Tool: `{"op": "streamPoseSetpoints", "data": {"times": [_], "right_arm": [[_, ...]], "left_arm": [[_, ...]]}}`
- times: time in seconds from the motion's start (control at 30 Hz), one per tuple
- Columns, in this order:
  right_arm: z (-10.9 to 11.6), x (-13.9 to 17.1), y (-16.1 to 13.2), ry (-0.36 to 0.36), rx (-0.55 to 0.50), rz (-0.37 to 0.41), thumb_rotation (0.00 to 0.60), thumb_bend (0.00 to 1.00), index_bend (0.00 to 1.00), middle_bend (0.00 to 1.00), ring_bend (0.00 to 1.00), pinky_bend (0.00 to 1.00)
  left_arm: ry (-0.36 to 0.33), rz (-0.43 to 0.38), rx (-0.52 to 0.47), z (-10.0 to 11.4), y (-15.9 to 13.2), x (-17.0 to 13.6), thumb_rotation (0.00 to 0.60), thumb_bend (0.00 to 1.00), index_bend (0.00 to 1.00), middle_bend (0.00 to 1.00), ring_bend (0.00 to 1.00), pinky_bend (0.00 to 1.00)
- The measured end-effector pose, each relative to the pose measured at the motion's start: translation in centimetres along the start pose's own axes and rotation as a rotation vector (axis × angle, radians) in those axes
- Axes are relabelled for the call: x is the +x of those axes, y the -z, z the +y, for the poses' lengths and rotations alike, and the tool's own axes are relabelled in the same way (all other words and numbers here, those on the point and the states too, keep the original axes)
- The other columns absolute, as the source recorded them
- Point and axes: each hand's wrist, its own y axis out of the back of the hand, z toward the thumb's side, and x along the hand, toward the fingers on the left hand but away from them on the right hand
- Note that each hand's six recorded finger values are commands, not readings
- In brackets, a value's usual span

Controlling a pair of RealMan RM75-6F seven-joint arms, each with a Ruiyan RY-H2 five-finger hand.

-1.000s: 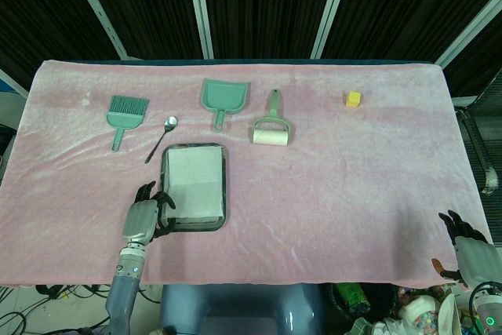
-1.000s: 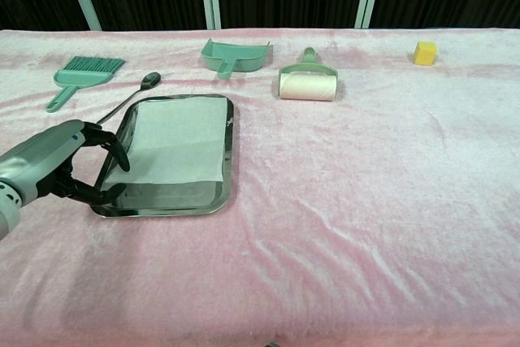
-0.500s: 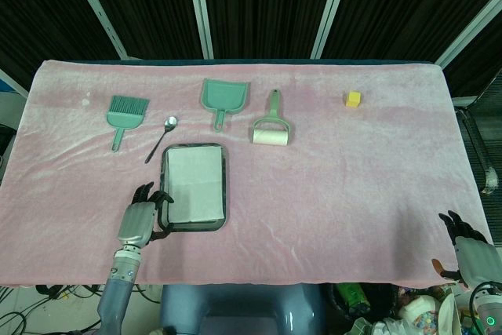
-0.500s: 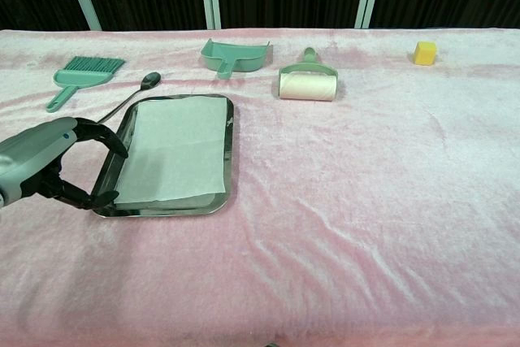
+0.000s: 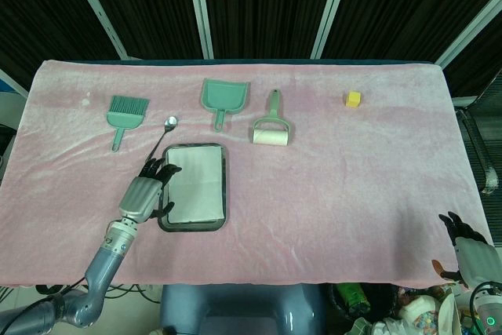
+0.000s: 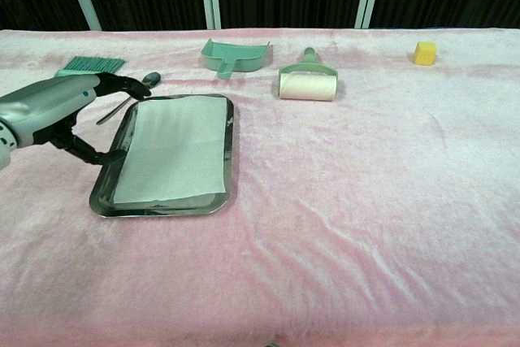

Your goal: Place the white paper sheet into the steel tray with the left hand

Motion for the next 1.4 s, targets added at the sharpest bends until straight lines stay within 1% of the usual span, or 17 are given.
{"op": "streamPoseSetpoints", "data": {"times": [0.07,0.2,0.33,0.53,0.7,0.9,1.0,1.2,1.4], "right_arm": [[0.0,0.0,0.0,0.001,0.000,-0.001,0.600,0.26,0.00,0.01,0.10,0.15],[0.0,0.0,0.0,-0.001,-0.002,-0.002,0.600,0.26,0.00,0.01,0.10,0.15],[0.1,0.0,0.0,-0.001,-0.003,-0.002,0.600,0.26,0.00,0.01,0.10,0.15],[0.1,0.0,0.1,-0.001,-0.003,-0.002,0.600,0.26,0.00,0.01,0.10,0.15],[0.1,0.0,0.1,-0.001,-0.004,-0.003,0.600,0.26,0.00,0.01,0.10,0.15],[0.2,0.0,0.1,0.002,-0.005,-0.003,0.600,0.26,0.00,0.01,0.10,0.15],[0.2,0.0,0.0,0.007,-0.004,0.002,0.600,0.26,0.00,0.01,0.10,0.15],[0.6,0.0,-0.4,0.037,0.006,0.028,0.600,0.26,0.00,0.02,0.10,0.15],[1.3,0.0,-1.0,0.100,0.012,0.070,0.600,0.26,0.00,0.01,0.09,0.15]], "left_arm": [[0.006,-0.008,0.000,-0.1,-0.3,0.9,0.600,0.31,0.13,0.14,0.00,0.09],[0.019,0.011,-0.016,-0.7,-0.5,2.2,0.600,0.31,0.13,0.15,0.00,0.10],[0.026,0.010,-0.022,-1.2,-1.1,3.2,0.600,0.32,0.14,0.15,0.00,0.13],[0.033,0.022,-0.018,-1.6,-1.1,4.2,0.600,0.32,0.14,0.16,0.00,0.13],[0.046,0.014,-0.022,-2.0,-1.5,4.9,0.600,0.32,0.14,0.17,0.00,0.13],[0.093,0.002,-0.018,-3.0,-1.8,5.1,0.600,0.32,0.14,0.17,0.00,0.12],[0.103,0.000,-0.013,-3.3,-1.7,5.2,0.600,0.32,0.13,0.18,0.00,0.10],[0.094,-0.001,-0.017,-3.3,-1.8,5.3,0.600,0.32,0.13,0.18,0.00,0.10],[0.093,-0.012,-0.001,-3.4,-1.9,5.2,0.600,0.32,0.13,0.19,0.00,0.10]]}}
